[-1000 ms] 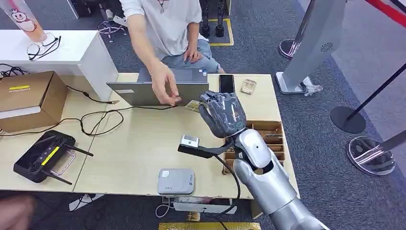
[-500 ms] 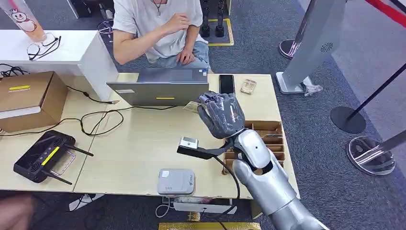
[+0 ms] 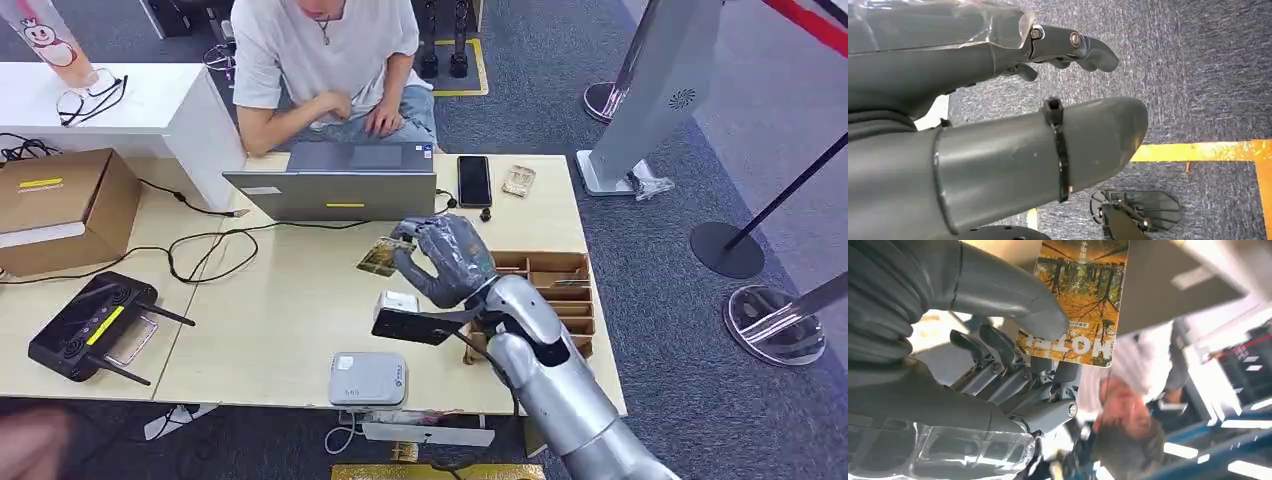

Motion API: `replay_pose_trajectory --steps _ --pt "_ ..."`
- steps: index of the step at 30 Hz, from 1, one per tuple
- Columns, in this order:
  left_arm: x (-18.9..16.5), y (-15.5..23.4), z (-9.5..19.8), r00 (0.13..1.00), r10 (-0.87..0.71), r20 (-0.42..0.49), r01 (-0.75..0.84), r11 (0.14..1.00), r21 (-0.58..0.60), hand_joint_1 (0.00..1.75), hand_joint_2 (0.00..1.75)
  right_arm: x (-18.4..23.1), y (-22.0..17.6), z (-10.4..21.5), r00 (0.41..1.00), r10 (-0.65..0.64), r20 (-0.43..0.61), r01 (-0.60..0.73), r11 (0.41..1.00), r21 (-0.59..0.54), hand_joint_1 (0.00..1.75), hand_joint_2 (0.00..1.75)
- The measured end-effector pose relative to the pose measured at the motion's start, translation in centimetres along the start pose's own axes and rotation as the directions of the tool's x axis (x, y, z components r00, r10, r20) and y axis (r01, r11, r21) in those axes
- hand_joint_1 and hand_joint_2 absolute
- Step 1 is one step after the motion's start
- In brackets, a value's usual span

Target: Pass the card to the sensor for recognition and then transmit it.

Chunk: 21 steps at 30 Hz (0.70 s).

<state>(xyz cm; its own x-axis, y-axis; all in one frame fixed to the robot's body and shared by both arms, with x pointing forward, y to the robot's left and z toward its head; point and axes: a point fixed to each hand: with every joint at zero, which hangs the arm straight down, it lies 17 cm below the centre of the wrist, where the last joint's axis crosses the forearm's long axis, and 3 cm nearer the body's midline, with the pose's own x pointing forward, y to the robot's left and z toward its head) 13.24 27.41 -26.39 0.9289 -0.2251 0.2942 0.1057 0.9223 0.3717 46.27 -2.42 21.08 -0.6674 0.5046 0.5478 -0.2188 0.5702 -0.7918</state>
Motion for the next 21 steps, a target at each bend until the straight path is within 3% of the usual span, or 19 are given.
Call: replay_pose_trajectory --steps 4,10,21 --pt "0.0 -0.1 0.0 1.000 0.000 -0.003 0.000 1.000 -0.003 0.00 0.00 1.1 1.7 0.3 0.986 -0.165 0.019 0.163 0.983 0.079 1.75 1.75" --pt "-0.1 -0.1 0.0 1.000 -0.002 -0.007 0.002 1.000 -0.007 0.00 0.00 1.6 4.0 1.0 0.950 -0.311 -0.004 0.307 0.936 0.173 1.75 1.75" --pt "0.3 -0.1 0.0 1.000 0.003 -0.025 -0.003 1.000 -0.001 0.00 0.00 0.3 6.8 1.5 0.929 -0.360 -0.080 0.368 0.892 0.263 1.75 1.75"
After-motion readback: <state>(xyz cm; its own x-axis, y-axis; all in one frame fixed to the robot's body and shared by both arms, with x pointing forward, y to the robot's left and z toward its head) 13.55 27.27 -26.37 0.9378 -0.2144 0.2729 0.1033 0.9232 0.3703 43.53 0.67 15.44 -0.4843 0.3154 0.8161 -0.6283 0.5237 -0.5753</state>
